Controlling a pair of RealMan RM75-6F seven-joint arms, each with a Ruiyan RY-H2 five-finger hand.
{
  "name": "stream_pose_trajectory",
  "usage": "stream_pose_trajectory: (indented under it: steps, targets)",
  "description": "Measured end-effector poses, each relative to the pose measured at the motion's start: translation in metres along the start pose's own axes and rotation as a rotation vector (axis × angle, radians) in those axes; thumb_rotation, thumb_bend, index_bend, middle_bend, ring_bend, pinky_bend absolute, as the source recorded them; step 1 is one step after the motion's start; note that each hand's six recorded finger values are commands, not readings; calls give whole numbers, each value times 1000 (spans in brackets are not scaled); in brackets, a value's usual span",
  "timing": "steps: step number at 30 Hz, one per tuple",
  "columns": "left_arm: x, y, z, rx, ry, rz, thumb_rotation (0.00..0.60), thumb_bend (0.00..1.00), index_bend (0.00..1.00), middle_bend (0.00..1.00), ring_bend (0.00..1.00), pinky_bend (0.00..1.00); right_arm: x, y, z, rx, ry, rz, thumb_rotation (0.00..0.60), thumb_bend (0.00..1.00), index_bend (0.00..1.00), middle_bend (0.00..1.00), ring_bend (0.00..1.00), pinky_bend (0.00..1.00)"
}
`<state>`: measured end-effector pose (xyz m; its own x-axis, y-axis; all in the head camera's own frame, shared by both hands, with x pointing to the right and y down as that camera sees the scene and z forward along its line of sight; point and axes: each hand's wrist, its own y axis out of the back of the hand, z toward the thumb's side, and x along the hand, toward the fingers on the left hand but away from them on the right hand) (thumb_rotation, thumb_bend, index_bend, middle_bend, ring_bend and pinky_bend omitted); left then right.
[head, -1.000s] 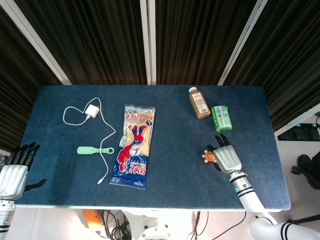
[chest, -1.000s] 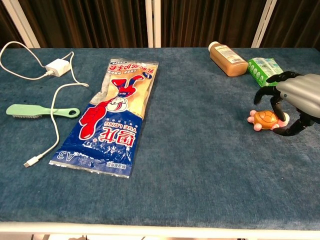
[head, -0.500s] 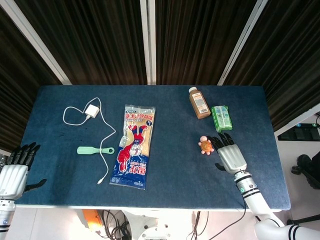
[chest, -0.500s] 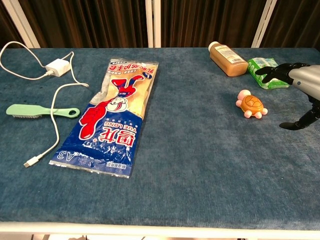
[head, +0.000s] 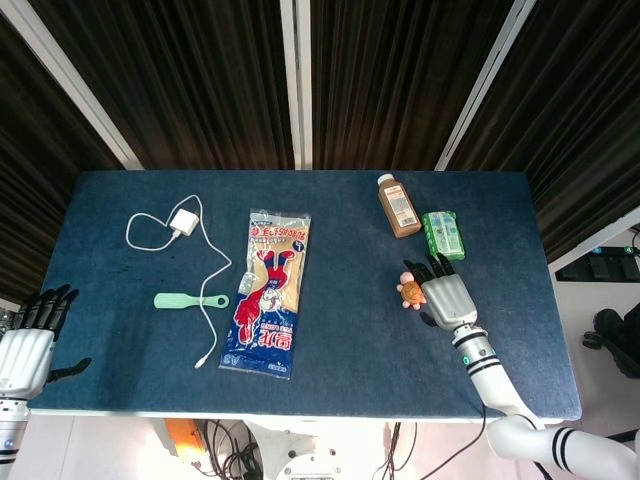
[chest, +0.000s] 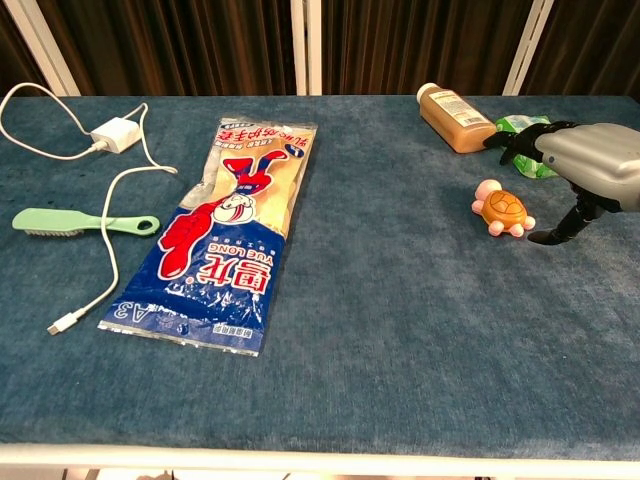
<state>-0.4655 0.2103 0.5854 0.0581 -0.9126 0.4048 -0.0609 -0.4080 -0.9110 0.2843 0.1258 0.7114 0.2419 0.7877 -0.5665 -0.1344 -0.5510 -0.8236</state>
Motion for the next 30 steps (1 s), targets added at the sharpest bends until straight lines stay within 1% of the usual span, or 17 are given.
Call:
stream_pose_trajectory:
  steps: [3, 7, 10, 14, 19, 21, 25, 27, 30]
  targets:
    - [0, -1, -1, -1, 1, -3, 600, 69, 42, 0, 0, 0, -8, -1, 4, 5, -3, 6, 600, 168, 153, 248, 0, 0]
    - [0, -1, -2, -8, 4, -3, 600, 69, 42, 0, 0, 0, -13, -3, 8, 19, -3, 20, 600, 208, 182, 266, 0, 0]
    - [0, -1, -3, -11, 5, -2, 600, 69, 42, 0, 0, 0, -18, -6, 12, 22, -3, 30, 600, 221, 226, 285, 0, 0]
    - [0, -1, -4, -12, 7, -2, 600, 68, 42, 0, 0, 0, -20, -8, 16, 32, 1, 31, 600, 241, 340, 349, 11, 0]
    - [-1, -1, -5, -13, 7, -4, 600, 69, 42, 0, 0, 0, -20, -9, 15, 36, 1, 22, 600, 268, 528, 497, 138, 0]
    - [-1, -2, -5, -14, 7, -4, 600, 69, 42, 0, 0, 0, -20, -9, 14, 37, -2, 9, 600, 306, 619, 566, 188, 0]
    - [-1, -2, -5, -14, 6, -3, 600, 68, 42, 0, 0, 0, -20, -10, 13, 42, -6, -7, 600, 355, 748, 666, 257, 0]
    - [-1, -1, -5, -15, 6, -2, 600, 69, 42, 0, 0, 0, -20, -11, 13, 42, -5, -10, 600, 395, 822, 720, 292, 0]
    - [-1, -1, -4, -14, 6, -2, 600, 69, 42, 0, 0, 0, -19, -12, 13, 40, -4, -17, 600, 437, 889, 770, 323, 0]
